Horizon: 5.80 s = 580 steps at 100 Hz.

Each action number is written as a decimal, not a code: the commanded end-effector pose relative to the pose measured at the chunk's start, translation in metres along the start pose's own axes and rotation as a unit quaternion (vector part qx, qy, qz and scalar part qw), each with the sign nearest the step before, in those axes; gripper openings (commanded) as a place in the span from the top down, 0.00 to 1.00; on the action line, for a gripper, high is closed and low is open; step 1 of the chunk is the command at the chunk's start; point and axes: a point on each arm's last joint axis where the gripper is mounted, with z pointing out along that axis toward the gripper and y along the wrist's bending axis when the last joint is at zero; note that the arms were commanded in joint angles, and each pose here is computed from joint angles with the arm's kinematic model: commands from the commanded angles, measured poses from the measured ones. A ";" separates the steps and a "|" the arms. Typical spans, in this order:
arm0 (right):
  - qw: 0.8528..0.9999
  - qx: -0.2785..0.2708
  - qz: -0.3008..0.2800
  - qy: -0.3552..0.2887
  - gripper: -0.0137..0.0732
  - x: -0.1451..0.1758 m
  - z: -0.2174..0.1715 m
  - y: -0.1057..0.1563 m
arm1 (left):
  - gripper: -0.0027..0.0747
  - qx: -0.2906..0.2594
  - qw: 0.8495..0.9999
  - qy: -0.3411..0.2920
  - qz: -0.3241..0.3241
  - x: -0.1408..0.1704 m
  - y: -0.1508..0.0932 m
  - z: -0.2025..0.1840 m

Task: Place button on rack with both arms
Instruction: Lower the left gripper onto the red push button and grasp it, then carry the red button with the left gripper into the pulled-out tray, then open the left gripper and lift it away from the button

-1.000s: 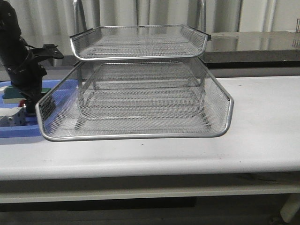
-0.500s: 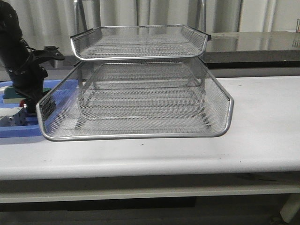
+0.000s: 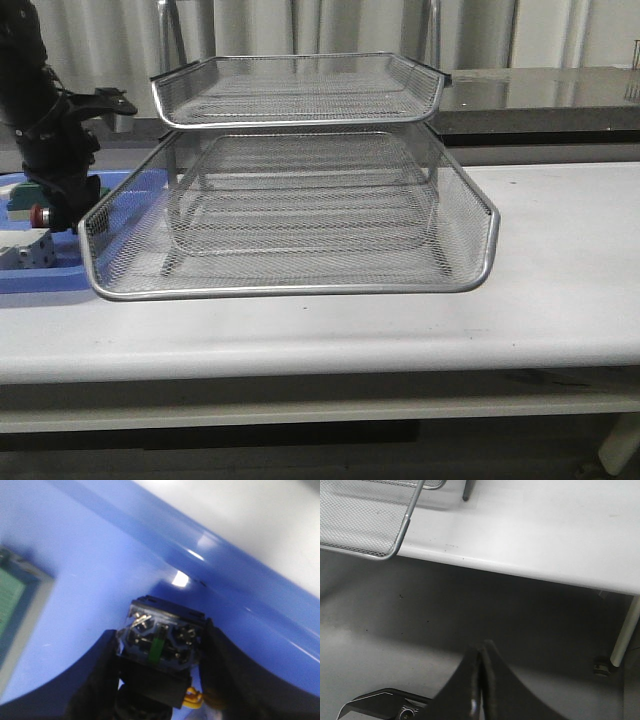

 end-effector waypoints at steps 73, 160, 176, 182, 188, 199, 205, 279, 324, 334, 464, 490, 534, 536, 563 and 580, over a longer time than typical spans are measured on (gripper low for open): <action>0.999 0.004 -0.002 -0.039 0.91 -0.011 -0.006 0.000 | 0.96 -0.078 0.978 -0.089 -0.174 -0.019 0.008 -0.193; 0.999 0.004 -0.002 -0.039 0.91 -0.011 -0.006 0.000 | 0.96 0.032 0.988 -0.140 -0.065 -0.066 -0.142 -0.255; 0.999 0.004 -0.002 -0.039 0.91 -0.011 -0.006 0.000 | 0.96 0.055 0.989 -0.137 -0.022 -0.086 -0.172 -0.247; 0.999 0.004 -0.002 -0.039 0.91 -0.011 -0.006 0.000 | 0.96 0.063 0.989 -0.133 -0.011 -0.092 -0.180 -0.242; 0.999 0.004 -0.002 -0.039 0.91 -0.011 -0.006 0.000 | 0.96 0.073 0.989 -0.127 0.000 -0.098 -0.189 -0.235; 0.999 0.004 -0.002 -0.039 0.91 -0.011 -0.006 0.000 | 0.96 0.090 0.989 -0.115 0.017 -0.108 -0.204 -0.220; 0.999 0.004 -0.002 -0.039 0.91 -0.011 -0.006 0.000 | 0.96 0.101 0.989 -0.108 0.028 -0.114 -0.214 -0.212; 0.999 0.004 -0.002 -0.039 0.91 -0.011 -0.006 0.000 | 0.89 0.135 0.987 -0.066 0.058 -0.131 -0.245 -0.169; 0.999 0.004 -0.002 -0.039 0.91 -0.011 -0.006 0.000 | 0.33 0.135 0.987 -0.066 0.058 -0.131 -0.245 -0.169; 0.999 0.004 -0.002 -0.039 0.91 -0.011 -0.006 0.000 | 0.33 0.135 0.987 -0.066 0.058 -0.131 -0.245 -0.169; 0.999 0.004 -0.002 -0.039 0.91 -0.011 -0.006 0.000 | 0.34 -0.051 0.946 -0.198 -0.253 0.071 -0.171 -0.315; 0.999 0.004 -0.002 -0.039 0.91 -0.011 -0.006 0.000 | 0.34 -0.122 0.904 -0.291 -0.288 0.133 -0.211 -0.316; 0.999 0.004 -0.002 -0.039 0.91 -0.011 -0.006 0.000 | 0.34 -0.247 0.795 -0.479 -0.280 0.196 -0.263 -0.259; 0.999 0.004 -0.002 -0.039 0.91 -0.011 -0.006 0.000 | 0.34 -0.252 0.789 -0.485 -0.279 0.197 -0.264 -0.257; 0.999 0.004 -0.002 -0.039 0.91 -0.011 -0.006 0.000 | 0.34 -0.295 0.732 -0.544 -0.283 0.208 -0.267 -0.235; 0.999 0.004 -0.002 -0.039 0.91 -0.011 -0.006 0.000 | 0.34 -0.299 0.727 -0.550 -0.282 0.208 -0.267 -0.236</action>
